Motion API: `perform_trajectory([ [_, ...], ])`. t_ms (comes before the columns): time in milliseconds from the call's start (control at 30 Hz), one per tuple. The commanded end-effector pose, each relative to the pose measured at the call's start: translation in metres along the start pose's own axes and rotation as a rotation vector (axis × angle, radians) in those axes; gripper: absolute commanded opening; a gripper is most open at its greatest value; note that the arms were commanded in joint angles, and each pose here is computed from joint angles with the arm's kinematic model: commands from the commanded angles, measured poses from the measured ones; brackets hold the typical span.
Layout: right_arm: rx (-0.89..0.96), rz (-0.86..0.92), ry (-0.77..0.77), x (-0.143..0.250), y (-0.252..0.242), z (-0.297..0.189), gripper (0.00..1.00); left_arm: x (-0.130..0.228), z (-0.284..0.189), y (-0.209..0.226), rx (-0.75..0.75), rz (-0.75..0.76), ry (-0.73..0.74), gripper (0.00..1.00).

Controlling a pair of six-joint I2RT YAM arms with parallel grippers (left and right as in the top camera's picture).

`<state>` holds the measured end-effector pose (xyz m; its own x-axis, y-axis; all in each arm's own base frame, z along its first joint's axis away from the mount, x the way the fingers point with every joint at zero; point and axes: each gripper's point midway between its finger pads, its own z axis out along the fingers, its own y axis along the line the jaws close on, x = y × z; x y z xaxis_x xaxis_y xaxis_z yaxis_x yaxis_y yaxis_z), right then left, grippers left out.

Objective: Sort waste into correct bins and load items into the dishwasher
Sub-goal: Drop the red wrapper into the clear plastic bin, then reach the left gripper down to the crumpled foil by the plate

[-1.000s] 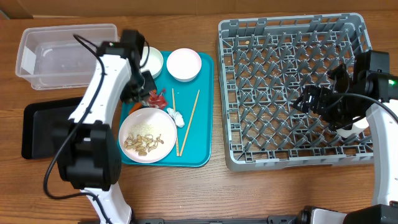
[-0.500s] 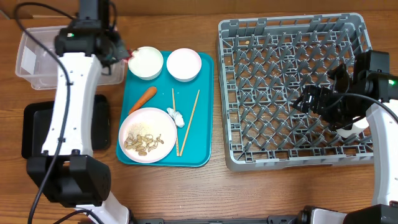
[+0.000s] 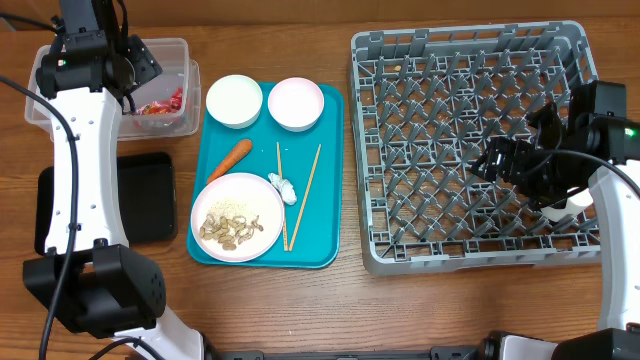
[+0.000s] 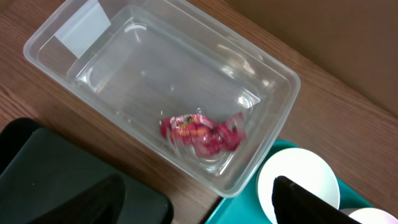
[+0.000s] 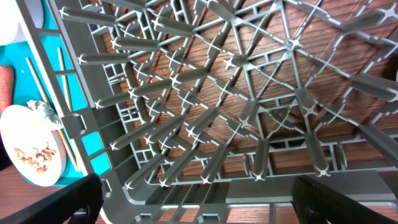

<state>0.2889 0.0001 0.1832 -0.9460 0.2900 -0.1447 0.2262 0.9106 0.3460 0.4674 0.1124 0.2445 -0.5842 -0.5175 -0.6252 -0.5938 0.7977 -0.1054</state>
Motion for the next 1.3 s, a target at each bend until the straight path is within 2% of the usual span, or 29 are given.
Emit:
perform_trajectory([
  [0,0.002,-0.024,-0.037,-0.005,0.004,-0.009,1.00,0.007,-0.003,-0.007,0.041,0.005,0.038,0.73],
  [100,0.002,-0.024,-0.037,-0.005,0.004,-0.009,1.00,0.038,-0.010,-0.037,0.181,0.065,0.166,0.71],
  [200,0.002,-0.024,-0.037,-0.005,0.004,-0.009,1.00,0.075,-0.024,-0.065,0.268,0.174,0.278,0.73],
  [367,0.002,-0.024,-0.037,-0.005,0.004,-0.009,1.00,0.151,-0.049,-0.087,0.236,0.337,0.476,0.72],
  [600,0.002,-0.023,-0.037,-0.005,0.004,-0.009,1.00,0.231,-0.039,-0.108,0.190,0.514,0.603,0.72],
  [733,0.002,-0.024,-0.037,-0.005,0.004,-0.009,1.00,0.259,-0.022,-0.109,0.154,0.548,0.654,0.71],
  [1267,0.002,-0.024,-0.037,-0.005,0.004,-0.009,1.00,0.322,0.042,-0.108,0.085,0.568,0.841,0.71],
])
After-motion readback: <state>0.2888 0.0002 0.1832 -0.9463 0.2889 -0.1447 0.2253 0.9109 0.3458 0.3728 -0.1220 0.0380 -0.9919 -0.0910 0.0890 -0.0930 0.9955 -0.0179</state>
